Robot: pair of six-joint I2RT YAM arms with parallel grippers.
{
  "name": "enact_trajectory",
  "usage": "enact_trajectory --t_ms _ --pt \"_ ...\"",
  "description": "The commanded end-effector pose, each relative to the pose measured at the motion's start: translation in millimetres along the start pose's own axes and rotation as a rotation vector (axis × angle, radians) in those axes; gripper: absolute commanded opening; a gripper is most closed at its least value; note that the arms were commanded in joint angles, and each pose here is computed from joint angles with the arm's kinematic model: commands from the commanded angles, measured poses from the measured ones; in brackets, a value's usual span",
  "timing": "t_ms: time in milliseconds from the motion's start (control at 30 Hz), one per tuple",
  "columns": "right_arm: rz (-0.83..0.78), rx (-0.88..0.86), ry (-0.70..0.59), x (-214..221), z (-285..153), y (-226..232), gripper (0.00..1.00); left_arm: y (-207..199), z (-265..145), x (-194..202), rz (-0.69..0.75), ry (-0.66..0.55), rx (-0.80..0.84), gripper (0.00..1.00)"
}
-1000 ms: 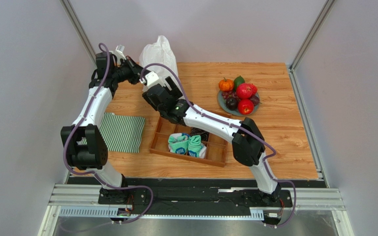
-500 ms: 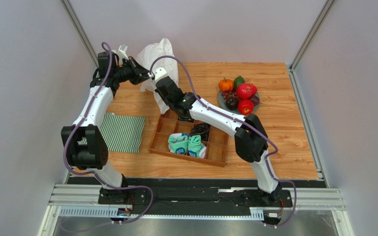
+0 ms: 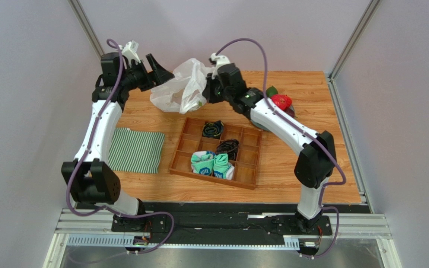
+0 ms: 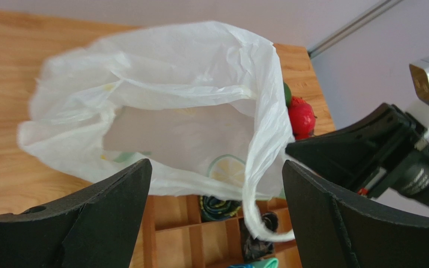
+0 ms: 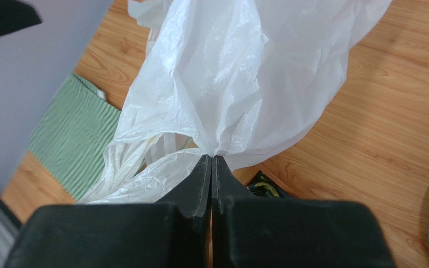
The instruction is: Place the fruits into the plastic bag
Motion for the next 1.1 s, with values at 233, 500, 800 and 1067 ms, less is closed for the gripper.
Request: enact_trajectory --t_ms 233,500,800,1067 --pt "0.233 -0.174 0.036 -6 -27 -7 0.0 -14 -3 21 0.286 0.077 -0.148 0.83" --pt "0.235 -0.237 0.092 10 -43 -13 0.0 21 34 50 0.249 0.249 -0.272 0.79" --pt "0.231 -0.262 0.145 33 -59 -26 0.0 21 54 67 0.276 0.295 -0.17 0.81" --pt "0.173 -0.317 0.187 54 -73 -33 0.0 16 72 89 0.369 0.356 -0.149 0.78"
Point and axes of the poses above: each gripper's point midway between its finger pads, its own z axis out along the fingers, its own y axis along the line the jaws close on, x = y × z, the point moved 9 cm from there along -z, back along the fingers, and after that the axes turned 8 degrees about z, right-handed, at the moved point
